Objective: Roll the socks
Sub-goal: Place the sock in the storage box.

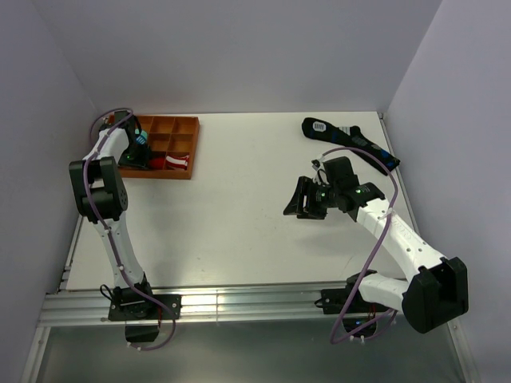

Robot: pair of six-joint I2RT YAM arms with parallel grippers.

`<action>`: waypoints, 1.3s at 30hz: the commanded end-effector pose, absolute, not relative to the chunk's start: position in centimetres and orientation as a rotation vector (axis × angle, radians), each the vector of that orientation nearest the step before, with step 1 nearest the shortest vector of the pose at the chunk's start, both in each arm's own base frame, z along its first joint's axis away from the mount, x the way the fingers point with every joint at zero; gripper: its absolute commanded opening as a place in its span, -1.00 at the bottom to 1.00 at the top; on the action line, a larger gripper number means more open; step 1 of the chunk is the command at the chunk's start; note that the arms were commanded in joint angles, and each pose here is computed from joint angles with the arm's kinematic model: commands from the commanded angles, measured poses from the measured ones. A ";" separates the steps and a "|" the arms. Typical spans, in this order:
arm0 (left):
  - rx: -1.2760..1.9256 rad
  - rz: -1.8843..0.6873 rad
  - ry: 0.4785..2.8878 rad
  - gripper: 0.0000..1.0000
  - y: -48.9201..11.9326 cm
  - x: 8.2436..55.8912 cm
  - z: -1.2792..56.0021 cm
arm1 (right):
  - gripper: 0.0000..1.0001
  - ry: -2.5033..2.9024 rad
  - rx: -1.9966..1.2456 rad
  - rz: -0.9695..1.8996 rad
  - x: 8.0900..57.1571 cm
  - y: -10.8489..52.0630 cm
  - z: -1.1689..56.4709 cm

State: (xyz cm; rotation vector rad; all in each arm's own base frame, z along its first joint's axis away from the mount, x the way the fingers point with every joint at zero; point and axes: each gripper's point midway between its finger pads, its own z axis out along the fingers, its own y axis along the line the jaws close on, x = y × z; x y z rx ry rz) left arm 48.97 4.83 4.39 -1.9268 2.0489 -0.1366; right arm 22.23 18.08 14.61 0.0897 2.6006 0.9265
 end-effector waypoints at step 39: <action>-1.783 -0.318 1.995 0.46 4.5 51.8 11.8 | 0.23 2.556 0.056 0.953 22.5 18.2 15.2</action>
